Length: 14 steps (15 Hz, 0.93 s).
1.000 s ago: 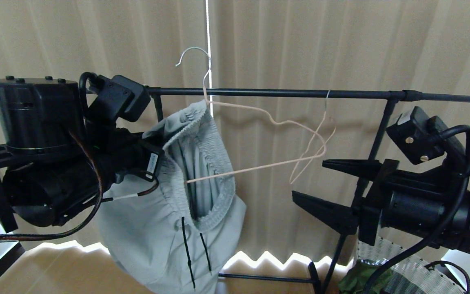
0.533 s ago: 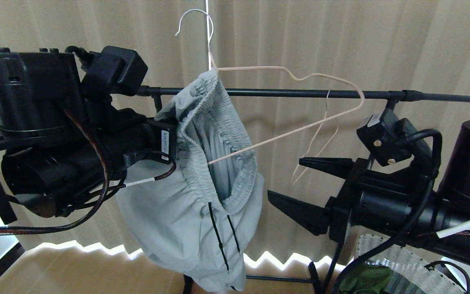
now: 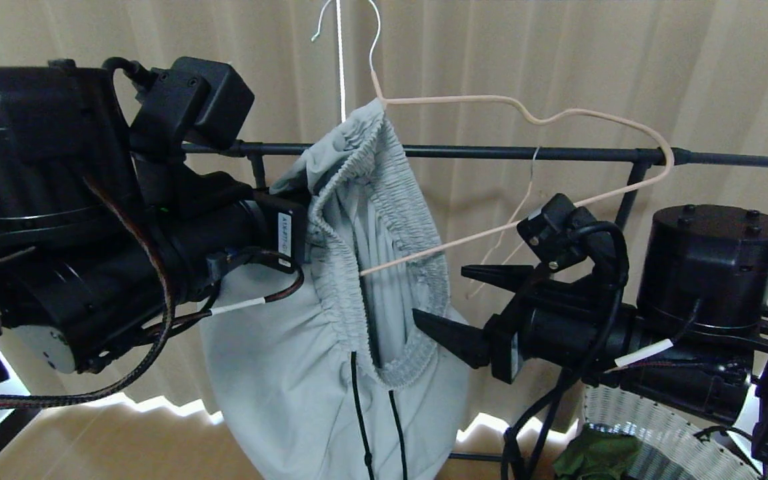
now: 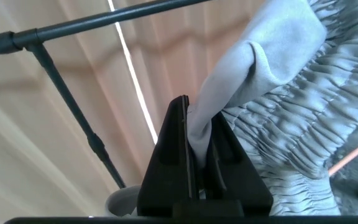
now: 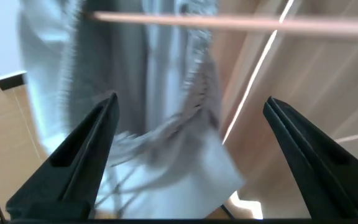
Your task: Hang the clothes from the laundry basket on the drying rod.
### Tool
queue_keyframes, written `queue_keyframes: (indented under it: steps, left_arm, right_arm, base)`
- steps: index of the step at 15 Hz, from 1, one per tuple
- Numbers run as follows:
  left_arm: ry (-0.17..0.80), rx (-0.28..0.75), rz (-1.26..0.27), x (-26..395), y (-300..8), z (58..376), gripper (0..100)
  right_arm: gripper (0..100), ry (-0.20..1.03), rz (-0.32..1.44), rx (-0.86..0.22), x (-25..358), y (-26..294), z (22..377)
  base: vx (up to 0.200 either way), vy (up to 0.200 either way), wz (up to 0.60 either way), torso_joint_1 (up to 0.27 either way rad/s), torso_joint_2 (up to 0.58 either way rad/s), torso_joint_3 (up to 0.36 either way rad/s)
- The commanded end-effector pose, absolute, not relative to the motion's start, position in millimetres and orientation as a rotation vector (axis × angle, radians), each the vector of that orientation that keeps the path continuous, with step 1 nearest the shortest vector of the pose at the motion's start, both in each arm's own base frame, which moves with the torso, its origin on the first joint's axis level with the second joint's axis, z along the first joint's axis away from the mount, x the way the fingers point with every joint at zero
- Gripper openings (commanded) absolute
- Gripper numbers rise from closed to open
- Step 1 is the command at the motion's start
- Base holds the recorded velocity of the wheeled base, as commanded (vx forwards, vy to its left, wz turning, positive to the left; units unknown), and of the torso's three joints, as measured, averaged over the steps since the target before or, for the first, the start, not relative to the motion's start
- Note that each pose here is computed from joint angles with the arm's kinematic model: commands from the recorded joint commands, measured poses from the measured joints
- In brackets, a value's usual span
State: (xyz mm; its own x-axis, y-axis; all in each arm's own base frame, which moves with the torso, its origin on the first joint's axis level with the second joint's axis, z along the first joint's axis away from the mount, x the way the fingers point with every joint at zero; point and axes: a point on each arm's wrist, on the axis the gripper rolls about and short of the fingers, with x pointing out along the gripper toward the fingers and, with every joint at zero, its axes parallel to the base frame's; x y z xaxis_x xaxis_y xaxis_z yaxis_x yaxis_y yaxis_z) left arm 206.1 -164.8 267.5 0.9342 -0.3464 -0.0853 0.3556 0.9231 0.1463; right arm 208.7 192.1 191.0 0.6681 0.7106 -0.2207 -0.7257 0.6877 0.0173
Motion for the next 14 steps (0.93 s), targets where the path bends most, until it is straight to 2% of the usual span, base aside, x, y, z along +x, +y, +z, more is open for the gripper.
queue_keyframes:
  steps: [1, 6, 9, 10, 12, 14]
  left_arm:
    - [0.044, 0.153, -0.364, 201.8, -162.4, 271.5, 0]
    - [0.03, 0.148, -0.391, 193.7, -164.2, 274.9, 0]
    - [0.042, 0.166, -0.378, 196.0, -161.6, 270.5, 0]
    - [0.045, 0.181, -0.366, 198.2, -159.4, 269.2, 0]
    - [0.051, 0.273, -0.308, 207.7, -146.9, 262.0, 0]
    - [0.034, 0.286, -0.285, 211.3, -142.8, 260.8, 0]
  right_arm:
    - [0, 0.234, 0.806, -0.08, 211.8, 193.1, 186.0]
    - [0, 0.245, 0.763, -0.077, 219.9, 184.9, 183.4]
    - [0, 0.234, 0.659, -0.072, 229.3, 168.3, 186.4]
    - [0, 0.227, 0.643, -0.068, 230.7, 163.9, 188.6]
    - [0, 0.202, 0.581, -0.057, 235.4, 146.3, 196.2]
    - [0, 0.192, 0.545, -0.051, 238.4, 135.9, 199.7]
  base:
    - [0.0, 0.0, 0.0, 0.0, 0.0, 0.0]
    - [0.0, 0.0, 0.0, 0.0, 0.0, 0.0]
    - [0.0, 0.0, 0.0, 0.0, 0.0, 0.0]
    - [0.0, 0.0, 0.0, 0.0, 0.0, 0.0]
    - [0.0, 0.0, 0.0, 0.0, 0.0, 0.0]
    - [0.0, 0.0, 0.0, 0.0, 0.0, 0.0]
